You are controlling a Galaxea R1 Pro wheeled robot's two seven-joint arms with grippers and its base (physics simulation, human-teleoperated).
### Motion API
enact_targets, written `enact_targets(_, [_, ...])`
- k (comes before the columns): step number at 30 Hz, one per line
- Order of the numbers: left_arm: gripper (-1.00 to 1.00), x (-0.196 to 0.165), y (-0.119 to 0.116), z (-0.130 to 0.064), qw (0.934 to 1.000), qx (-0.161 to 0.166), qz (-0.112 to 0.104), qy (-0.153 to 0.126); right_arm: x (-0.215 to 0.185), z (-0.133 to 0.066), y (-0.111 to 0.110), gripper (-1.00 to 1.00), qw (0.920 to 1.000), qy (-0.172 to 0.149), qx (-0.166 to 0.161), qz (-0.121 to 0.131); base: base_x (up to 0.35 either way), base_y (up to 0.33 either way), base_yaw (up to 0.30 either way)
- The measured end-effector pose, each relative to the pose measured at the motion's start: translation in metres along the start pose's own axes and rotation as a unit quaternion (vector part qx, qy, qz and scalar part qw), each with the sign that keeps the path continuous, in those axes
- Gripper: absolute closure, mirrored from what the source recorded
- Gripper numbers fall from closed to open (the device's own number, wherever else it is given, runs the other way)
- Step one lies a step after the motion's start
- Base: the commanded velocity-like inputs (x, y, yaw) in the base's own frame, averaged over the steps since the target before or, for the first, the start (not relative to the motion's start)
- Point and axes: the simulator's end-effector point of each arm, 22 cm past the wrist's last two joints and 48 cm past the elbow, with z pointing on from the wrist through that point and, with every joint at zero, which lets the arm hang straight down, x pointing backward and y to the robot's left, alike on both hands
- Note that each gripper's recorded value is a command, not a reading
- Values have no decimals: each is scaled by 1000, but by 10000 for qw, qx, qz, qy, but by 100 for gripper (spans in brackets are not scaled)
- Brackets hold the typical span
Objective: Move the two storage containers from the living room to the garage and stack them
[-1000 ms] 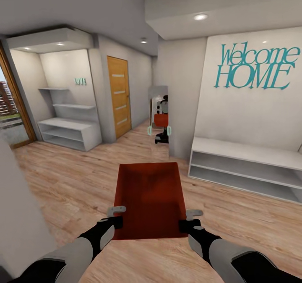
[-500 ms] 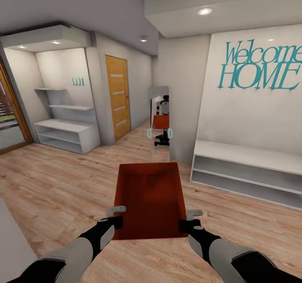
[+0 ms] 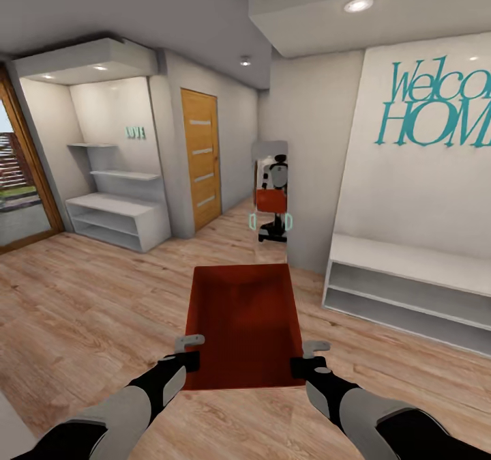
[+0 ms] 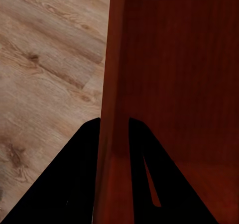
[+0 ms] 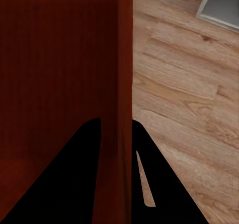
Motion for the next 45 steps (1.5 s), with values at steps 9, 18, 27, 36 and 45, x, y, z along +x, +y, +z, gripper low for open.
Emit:
enact_targets(9, [100,0,0,0,10000,0,0,0,0,0,0,100,10000,0,0,0,324,0,266])
enact_targets(18, [100,0,-1,0,10000,-1,0,-1,0,0,-1,100,10000,-1,-4,3,324,0,145])
enact_targets(27, [100,0,-1,0,10000,-5,2,9,0,0,-1,100,10000,9,-3,-1,324,0,1])
enact_targets(36, [100,0,-1,0,10000,-2,3,2,0,0,-1,100,10000,2,-4,5,324,0,0])
enact_targets(45, [100,0,-1,0,10000,-3,3,2,0,0,-1,100,10000,2,-5,5,324,0,0])
